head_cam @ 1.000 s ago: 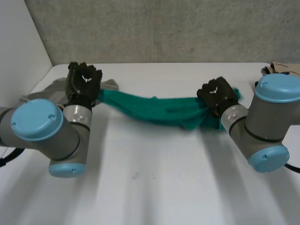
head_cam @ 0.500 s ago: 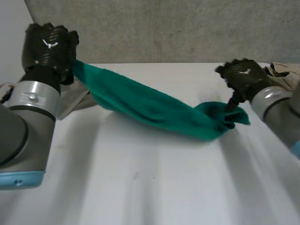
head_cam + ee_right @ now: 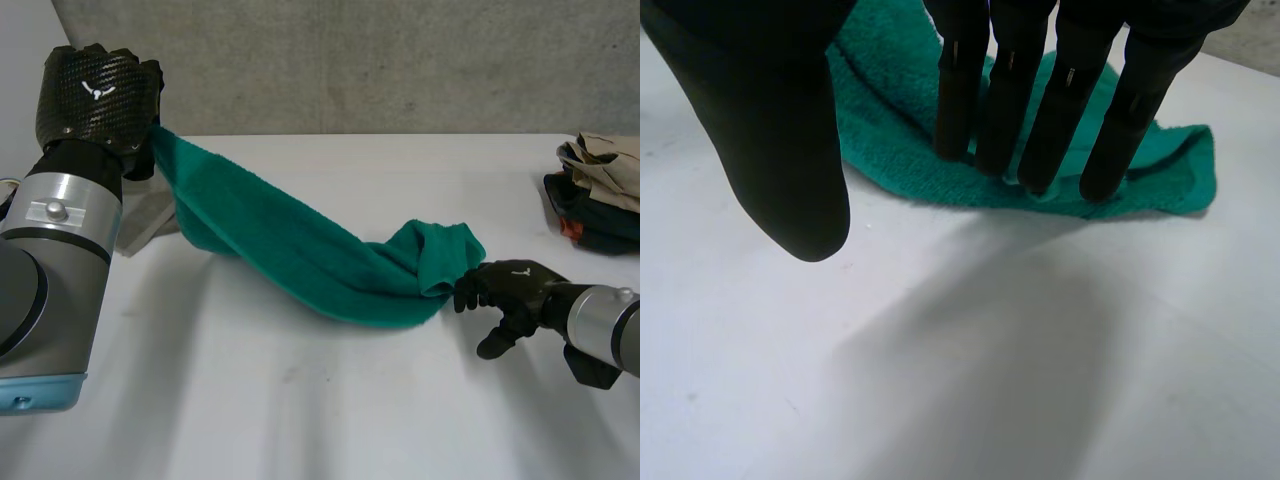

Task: Fold the laundry.

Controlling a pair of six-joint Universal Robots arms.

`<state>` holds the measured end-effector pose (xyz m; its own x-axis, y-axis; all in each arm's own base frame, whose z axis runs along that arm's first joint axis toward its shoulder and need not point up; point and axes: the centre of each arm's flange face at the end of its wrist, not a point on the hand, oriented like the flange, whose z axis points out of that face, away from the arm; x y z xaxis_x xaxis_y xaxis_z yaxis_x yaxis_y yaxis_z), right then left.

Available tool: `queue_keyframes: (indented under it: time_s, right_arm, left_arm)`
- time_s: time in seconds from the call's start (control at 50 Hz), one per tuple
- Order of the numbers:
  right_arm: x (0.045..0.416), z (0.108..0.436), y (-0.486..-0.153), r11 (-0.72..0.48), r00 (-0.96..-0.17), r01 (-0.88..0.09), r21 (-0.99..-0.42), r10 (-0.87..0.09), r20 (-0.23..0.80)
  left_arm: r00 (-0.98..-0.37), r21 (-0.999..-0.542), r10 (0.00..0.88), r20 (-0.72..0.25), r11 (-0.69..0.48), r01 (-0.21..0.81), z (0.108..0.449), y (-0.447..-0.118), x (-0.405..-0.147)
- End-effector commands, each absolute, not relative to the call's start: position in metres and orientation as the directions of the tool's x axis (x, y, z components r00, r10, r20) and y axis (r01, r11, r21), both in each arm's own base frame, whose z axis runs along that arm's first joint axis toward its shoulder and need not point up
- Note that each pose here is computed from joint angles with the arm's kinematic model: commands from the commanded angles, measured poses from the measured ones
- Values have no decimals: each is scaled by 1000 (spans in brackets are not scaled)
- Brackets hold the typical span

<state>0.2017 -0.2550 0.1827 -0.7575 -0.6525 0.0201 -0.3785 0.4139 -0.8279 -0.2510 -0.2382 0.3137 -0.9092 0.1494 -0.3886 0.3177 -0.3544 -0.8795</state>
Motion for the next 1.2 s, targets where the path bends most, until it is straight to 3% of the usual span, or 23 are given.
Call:
queue_keyframes:
  time_s: [0.02,0.2,0.68,0.82,0.92,1.0,1.02,1.1,1.2]
  right_arm:
    - [220,168,-252,373,-718,-398,-838,-695,31]
    - [243,155,-268,258,-696,-374,-891,-713,86]
    - [271,119,-291,251,-685,-429,-868,-716,132]
    - [272,127,-294,222,-700,-434,-873,-693,172]
    - [266,166,-298,156,-733,-417,-895,-640,230]
    - [257,228,-287,26,-725,-445,-895,-597,343]
    - [247,256,-285,-27,-717,-480,-877,-565,409]
    - [215,297,-289,-49,-684,-604,-795,-480,549]
    - [209,316,-292,-74,-629,-684,-725,-444,638]
  left_arm:
    - [-909,-880,150,-389,-354,318,313,-238,-251]
    - [-910,-877,148,-388,-362,315,317,-237,-251]
    - [-915,-875,137,-381,-373,308,323,-238,-249]
    - [-916,-874,133,-378,-378,305,325,-237,-248]
    - [-918,-873,127,-376,-381,304,330,-234,-245]
    - [-916,-875,129,-380,-370,311,333,-228,-241]
    - [-914,-877,132,-383,-362,315,334,-225,-240]
    - [-908,-884,141,-394,-329,332,330,-222,-236]
    - [-896,-890,164,-413,-282,359,319,-218,-234]
